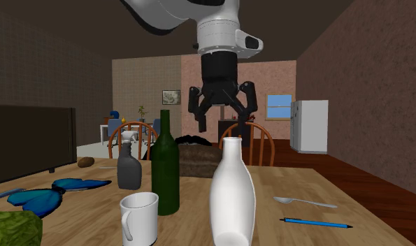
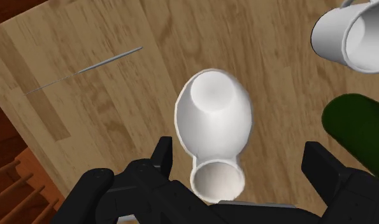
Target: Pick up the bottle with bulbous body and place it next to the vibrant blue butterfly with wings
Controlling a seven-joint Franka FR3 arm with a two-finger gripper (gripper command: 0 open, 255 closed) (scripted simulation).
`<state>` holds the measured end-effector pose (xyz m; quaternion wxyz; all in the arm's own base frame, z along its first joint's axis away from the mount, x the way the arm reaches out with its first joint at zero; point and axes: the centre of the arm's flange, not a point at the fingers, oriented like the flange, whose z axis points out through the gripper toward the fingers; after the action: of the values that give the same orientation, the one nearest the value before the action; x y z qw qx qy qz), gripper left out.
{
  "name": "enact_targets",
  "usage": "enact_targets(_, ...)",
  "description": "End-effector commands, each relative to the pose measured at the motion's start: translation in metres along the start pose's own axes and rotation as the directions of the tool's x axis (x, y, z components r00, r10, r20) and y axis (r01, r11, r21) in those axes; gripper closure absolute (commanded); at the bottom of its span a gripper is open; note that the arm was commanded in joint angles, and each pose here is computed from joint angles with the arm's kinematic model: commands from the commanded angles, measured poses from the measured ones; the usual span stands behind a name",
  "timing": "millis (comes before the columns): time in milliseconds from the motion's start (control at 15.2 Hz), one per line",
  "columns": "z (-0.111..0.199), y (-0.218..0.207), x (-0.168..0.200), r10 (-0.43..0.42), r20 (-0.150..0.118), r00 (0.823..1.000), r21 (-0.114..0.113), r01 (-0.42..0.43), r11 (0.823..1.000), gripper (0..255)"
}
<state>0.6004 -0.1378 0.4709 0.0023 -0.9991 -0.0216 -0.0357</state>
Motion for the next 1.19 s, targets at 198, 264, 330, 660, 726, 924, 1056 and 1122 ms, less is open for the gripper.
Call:
enact_targets(198,0.027,0.01,0.02,0.0,0.0,1.0,0.0,0.0,1.0,0)
enact_targets(264,0.032,0.01,0.02,0.0,0.0,1.0,0.0,0.0,1.0,0)
enact_targets(330,0.038,0.01,0.02,0.0,0.0,1.0,0.0,0.0,1.0,0)
enact_targets(660,0.051,0.01,0.02,0.0,0.0,1.0,0.0,0.0,1.0,0)
enact_targets(726,0.051,0.01,0.02,0.0,0.0,1.0,0.0,0.0,1.0,0)
enact_targets(924,0.051,0.01,0.02,0.0,0.0,1.0,0.0,0.0,1.0,0)
enact_targets(1056,0.051,0.01,0.02,0.0,0.0,1.0,0.0,0.0,1.0,0)
enact_targets(1122,0.051,0.01,0.02,0.0,0.0,1.0,0.0,0.0,1.0,255)
